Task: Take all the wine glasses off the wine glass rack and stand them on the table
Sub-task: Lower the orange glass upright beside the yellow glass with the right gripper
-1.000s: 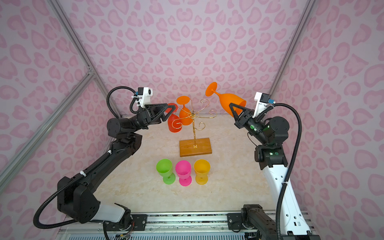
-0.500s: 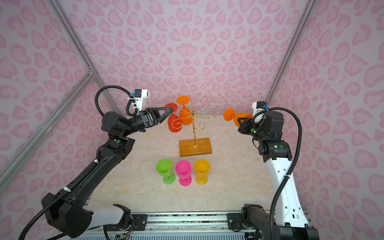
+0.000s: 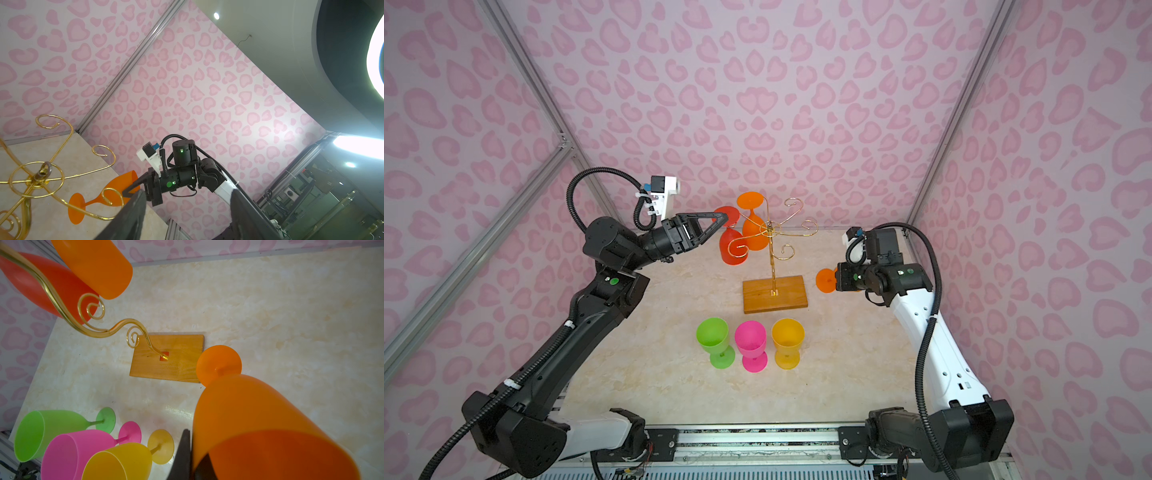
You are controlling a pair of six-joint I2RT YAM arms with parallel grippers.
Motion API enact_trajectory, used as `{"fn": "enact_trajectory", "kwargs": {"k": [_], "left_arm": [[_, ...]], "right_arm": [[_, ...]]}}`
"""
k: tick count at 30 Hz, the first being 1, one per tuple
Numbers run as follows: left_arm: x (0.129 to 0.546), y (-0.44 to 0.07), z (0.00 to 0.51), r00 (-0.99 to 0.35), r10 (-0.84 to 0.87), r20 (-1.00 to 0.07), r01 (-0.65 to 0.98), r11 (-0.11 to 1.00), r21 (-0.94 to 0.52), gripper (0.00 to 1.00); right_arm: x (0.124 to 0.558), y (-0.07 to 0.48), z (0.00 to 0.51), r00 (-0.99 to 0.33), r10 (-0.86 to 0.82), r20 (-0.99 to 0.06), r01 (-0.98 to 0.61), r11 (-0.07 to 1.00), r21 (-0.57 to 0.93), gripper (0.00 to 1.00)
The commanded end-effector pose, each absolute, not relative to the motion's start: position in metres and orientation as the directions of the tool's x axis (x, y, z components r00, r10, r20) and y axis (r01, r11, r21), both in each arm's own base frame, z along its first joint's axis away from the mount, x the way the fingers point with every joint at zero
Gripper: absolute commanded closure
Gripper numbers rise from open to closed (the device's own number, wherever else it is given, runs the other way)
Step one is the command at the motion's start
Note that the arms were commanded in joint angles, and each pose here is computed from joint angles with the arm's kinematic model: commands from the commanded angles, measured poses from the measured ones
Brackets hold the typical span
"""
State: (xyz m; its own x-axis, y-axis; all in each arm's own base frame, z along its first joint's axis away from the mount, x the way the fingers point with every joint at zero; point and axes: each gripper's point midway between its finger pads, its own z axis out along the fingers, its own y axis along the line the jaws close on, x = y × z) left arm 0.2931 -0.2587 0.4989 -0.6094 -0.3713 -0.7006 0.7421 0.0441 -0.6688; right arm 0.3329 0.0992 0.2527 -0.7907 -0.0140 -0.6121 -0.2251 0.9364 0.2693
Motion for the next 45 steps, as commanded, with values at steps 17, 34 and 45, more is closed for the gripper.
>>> {"fn": "enact_trajectory", "kwargs": {"k": [17,34,45], "left_arm": [[0.3,-0.257,0.501,-0.589,-0.38,-0.713,0.751,0.066,-0.657,0.34],[0.301,-0.257,0.496,-0.596,-0.374,-0.711,0.745,0.072,-0.663,0.34],[0.305,-0.258,0.491,-0.603,-0.369,-0.707,0.738,0.078,-0.671,0.34]], "right_arm": [[0.273,0.128,0.178,-0.891,-0.282,-0.354,-0.344,0.931,0.124,1.0],[0.268,0.155,0.157,-0.89,-0.321,-0.323,-0.384,0.91,0.154,1.0],[0.271,0.163,0.163,-0.884,-0.328,-0.333,-0.397,0.903,0.165,0.79]]}}
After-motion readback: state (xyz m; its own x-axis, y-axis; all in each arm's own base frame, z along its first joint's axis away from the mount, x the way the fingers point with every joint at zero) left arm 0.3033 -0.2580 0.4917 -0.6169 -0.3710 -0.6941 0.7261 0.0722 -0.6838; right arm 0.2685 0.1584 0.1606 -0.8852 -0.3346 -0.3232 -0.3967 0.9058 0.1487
